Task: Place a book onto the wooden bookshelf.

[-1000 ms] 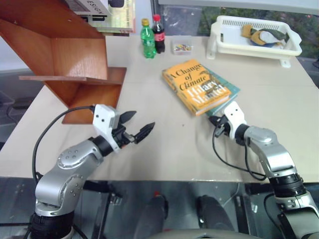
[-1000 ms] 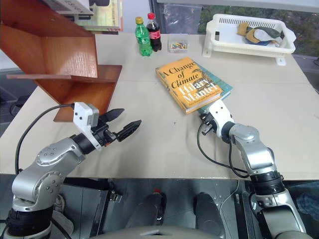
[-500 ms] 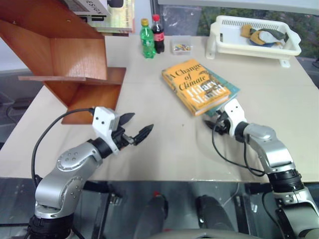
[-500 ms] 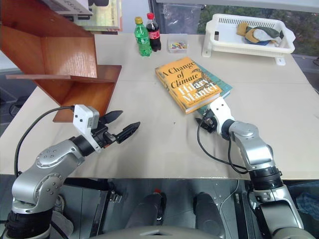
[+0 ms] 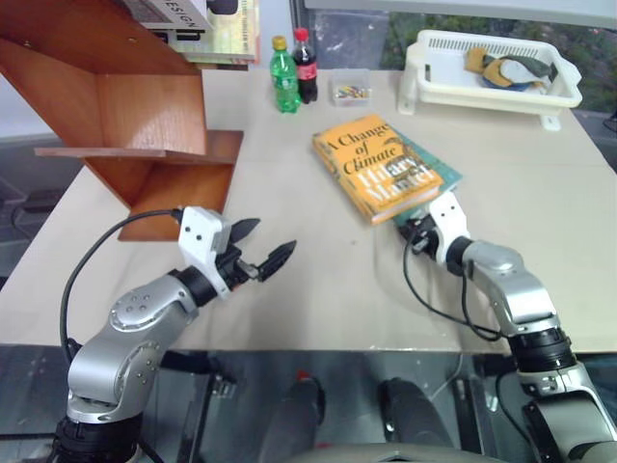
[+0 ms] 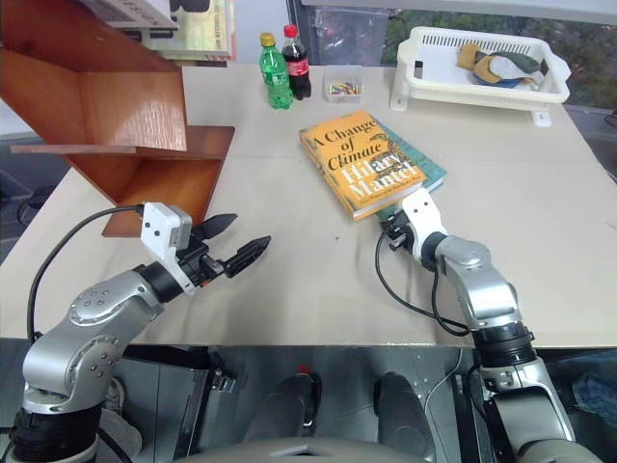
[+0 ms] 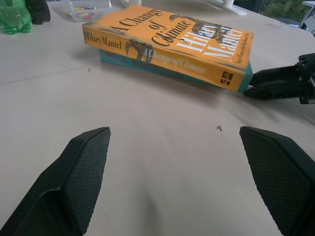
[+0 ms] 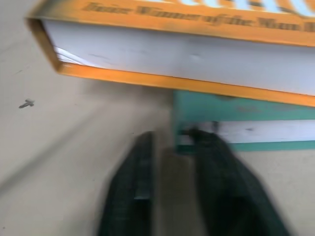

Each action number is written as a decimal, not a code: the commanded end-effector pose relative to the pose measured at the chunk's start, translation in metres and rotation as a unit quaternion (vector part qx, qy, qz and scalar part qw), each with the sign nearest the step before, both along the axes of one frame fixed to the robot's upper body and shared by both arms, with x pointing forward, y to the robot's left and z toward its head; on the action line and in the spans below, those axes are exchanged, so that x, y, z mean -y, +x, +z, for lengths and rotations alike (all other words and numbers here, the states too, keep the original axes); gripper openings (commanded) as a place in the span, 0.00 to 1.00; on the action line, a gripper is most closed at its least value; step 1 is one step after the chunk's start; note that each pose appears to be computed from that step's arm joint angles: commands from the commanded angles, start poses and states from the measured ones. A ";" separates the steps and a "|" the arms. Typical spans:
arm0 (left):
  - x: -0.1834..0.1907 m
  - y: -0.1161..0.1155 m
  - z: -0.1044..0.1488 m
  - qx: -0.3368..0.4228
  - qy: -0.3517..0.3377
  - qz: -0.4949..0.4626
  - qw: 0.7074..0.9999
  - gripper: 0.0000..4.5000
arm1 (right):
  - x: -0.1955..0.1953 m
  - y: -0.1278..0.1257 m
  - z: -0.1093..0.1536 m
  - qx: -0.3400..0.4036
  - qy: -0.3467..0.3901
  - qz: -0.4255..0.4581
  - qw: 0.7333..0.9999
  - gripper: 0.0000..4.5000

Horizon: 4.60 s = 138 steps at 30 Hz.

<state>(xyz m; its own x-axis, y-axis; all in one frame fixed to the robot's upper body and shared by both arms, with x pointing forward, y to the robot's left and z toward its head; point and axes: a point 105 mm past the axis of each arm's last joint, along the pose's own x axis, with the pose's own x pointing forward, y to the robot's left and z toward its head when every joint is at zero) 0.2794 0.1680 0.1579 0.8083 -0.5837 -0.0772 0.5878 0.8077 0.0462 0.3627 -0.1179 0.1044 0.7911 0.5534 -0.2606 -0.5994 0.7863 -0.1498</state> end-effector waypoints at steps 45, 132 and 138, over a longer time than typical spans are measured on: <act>0.012 0.094 0.007 -0.259 -0.363 -0.043 0.894 1.00 | -0.002 -0.116 0.097 0.137 0.024 0.174 0.975 0.99; -0.155 -0.006 0.195 0.239 0.626 0.038 0.741 0.08 | -0.038 -0.087 0.154 0.223 0.104 0.303 0.921 1.00; -0.198 0.001 0.175 0.194 0.634 0.055 0.747 0.08 | -0.043 -0.096 0.164 0.251 0.103 0.338 0.901 1.00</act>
